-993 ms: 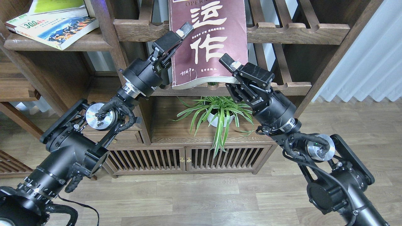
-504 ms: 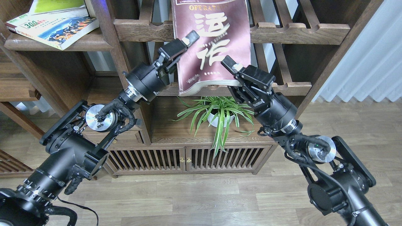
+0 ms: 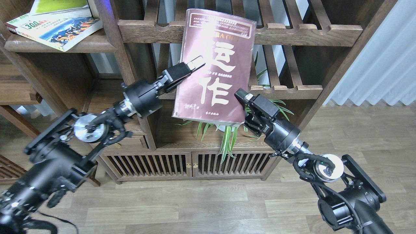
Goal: Organize books on shelf
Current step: 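Carry the maroon book with the left gripper up toward the top shelf corner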
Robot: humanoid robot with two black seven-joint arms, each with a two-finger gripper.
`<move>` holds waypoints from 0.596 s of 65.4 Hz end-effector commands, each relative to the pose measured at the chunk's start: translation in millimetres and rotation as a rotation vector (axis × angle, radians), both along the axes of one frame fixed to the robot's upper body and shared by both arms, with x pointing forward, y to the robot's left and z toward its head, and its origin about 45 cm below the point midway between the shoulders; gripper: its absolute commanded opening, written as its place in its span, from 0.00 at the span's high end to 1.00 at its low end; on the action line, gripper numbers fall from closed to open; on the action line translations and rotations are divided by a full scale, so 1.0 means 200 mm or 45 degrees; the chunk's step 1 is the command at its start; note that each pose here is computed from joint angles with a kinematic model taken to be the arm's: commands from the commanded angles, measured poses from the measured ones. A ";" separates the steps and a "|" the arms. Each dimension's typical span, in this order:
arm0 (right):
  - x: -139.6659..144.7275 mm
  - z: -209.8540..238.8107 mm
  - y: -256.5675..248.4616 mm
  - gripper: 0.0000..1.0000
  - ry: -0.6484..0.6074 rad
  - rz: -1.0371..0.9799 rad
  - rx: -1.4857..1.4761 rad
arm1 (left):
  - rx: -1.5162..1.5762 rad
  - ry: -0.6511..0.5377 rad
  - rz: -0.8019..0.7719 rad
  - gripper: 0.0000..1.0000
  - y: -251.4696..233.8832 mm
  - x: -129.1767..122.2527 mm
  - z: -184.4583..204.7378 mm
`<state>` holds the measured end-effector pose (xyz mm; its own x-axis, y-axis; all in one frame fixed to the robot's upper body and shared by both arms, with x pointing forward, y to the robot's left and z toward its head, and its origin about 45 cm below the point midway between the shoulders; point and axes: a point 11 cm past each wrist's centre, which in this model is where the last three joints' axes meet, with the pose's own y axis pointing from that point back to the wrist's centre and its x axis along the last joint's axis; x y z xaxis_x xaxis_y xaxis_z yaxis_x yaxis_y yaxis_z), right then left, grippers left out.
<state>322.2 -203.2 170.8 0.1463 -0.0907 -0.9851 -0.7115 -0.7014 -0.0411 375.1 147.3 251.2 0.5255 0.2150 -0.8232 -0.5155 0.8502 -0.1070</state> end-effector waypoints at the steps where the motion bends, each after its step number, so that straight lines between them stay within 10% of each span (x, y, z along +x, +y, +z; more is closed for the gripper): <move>1: -0.01 -0.03 0.00 0.12 0.024 0.002 -0.007 | 0.080 0.021 0.042 0.97 0.15 -0.03 -0.06; 39: -0.03 -0.14 0.13 0.08 0.099 0.025 0.010 | 0.578 -0.071 0.269 0.96 0.90 -0.05 0.09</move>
<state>318.2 -184.4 148.2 0.0875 -0.0797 -0.9930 -0.7082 -0.7060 -0.0057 366.8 312.2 253.3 0.4622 0.6170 -0.6369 -0.6722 0.7123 0.2022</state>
